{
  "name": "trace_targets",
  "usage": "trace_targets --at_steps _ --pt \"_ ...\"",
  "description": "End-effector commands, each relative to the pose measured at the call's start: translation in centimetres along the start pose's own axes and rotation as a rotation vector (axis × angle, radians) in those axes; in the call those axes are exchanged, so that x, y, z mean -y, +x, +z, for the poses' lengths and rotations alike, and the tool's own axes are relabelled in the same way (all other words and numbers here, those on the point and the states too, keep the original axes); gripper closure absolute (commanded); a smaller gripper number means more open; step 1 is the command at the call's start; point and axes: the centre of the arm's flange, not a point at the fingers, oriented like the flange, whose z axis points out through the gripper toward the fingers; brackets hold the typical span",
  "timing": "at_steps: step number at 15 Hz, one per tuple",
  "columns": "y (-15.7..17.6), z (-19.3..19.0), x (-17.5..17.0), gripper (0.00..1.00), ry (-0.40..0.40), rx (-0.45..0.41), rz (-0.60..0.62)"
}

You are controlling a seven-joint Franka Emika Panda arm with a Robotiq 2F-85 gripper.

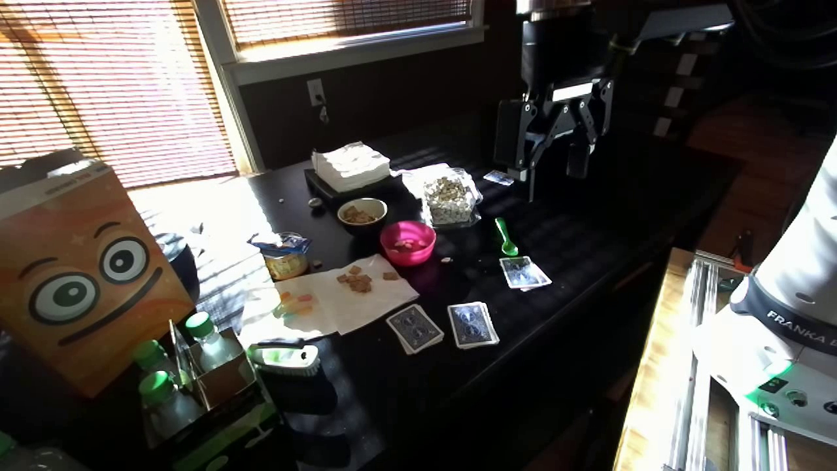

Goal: Transfer a spoonful of contents from the transparent bowl to the pink bowl

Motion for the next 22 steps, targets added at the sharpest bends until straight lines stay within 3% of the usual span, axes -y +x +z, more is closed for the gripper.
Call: trace_targets --at_steps 1,5,10,13,16,17,22 --pt "2.3 3.5 -2.4 0.0 0.0 -0.027 0.156" --pt "5.2 6.0 -4.6 0.0 0.011 -0.12 0.263" --pt "8.8 8.8 -6.7 0.0 -0.034 -0.207 0.373" --pt "10.1 11.0 -7.9 0.0 -0.068 -0.203 0.426" --pt "10.6 12.6 -8.4 0.0 -0.052 -0.155 0.443" --pt "11.3 10.3 -7.8 0.0 -0.057 -0.164 0.433" --pt "11.7 11.7 -8.0 0.0 -0.057 -0.136 0.441"
